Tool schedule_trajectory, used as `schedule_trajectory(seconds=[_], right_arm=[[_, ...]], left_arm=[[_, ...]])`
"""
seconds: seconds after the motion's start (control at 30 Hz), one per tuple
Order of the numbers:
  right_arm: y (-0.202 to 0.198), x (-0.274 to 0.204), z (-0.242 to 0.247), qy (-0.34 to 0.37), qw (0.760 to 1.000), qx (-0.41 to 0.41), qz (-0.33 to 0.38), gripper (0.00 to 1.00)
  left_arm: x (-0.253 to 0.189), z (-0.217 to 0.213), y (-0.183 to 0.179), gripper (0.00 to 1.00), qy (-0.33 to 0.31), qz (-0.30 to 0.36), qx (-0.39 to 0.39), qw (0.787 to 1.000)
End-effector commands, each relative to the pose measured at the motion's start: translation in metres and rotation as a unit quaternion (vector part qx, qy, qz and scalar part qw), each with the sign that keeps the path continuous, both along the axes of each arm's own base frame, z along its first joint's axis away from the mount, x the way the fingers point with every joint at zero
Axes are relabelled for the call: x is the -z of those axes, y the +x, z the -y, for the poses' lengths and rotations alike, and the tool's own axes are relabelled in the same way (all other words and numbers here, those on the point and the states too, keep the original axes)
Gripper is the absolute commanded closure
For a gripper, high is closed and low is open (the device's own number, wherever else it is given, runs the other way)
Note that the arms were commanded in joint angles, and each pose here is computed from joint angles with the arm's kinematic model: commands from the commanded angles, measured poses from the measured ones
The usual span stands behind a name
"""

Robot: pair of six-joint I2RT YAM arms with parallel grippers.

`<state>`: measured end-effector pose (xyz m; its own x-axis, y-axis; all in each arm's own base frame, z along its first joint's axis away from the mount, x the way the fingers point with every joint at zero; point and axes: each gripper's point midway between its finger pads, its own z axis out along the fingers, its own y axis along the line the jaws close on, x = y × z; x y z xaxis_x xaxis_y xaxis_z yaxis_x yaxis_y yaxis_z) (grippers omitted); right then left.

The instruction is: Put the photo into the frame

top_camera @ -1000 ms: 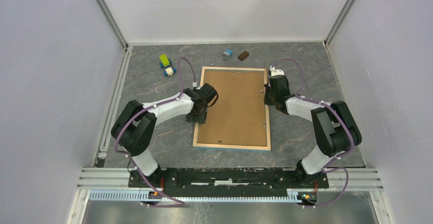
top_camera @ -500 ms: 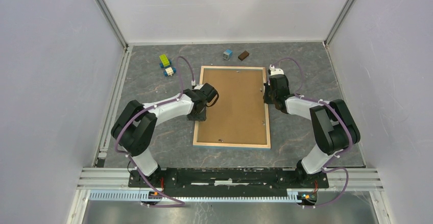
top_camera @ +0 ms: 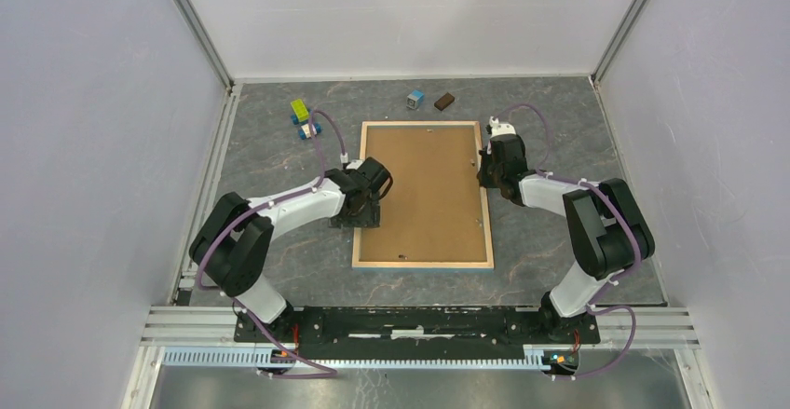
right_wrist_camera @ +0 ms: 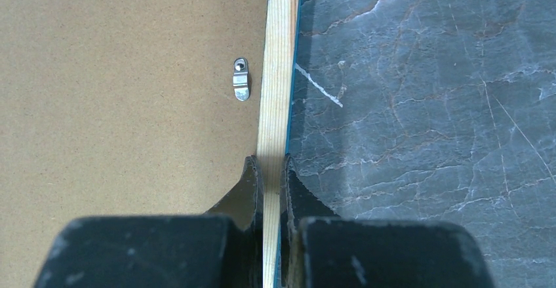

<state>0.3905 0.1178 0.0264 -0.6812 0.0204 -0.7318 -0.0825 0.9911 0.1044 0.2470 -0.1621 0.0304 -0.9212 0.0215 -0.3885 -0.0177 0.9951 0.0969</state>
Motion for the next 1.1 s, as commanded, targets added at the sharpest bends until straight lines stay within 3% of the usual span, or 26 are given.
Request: schedule_trajectory(seconds=[0.0, 0.23, 0.83, 1.07], right_arm=[[-0.031, 0.038, -0.003, -0.01, 0.996, -0.034, -0.079, 1.0], [-0.032, 0.04, -0.003, -0.011, 0.996, -0.036, -0.081, 1.0], [-0.032, 0.041, -0.004, -0.004, 0.996, -0.039, -0.084, 1.0], [-0.032, 0.042, -0.005, 0.0, 0.996, -0.04, -0.085, 1.0]], left_arm=[[-0.016, 0.016, 0.023, 0.19, -0.033, 0.036, -0.067, 0.997], [-0.01, 0.026, 0.046, 0.3, -0.041, 0.042, -0.116, 0.991], [0.007, -0.004, 0.017, 0.6, -0.018, 0.033, -0.134, 0.99], [0.01, -0.01, 0.015, 0.6, -0.008, 0.033, -0.13, 0.991]])
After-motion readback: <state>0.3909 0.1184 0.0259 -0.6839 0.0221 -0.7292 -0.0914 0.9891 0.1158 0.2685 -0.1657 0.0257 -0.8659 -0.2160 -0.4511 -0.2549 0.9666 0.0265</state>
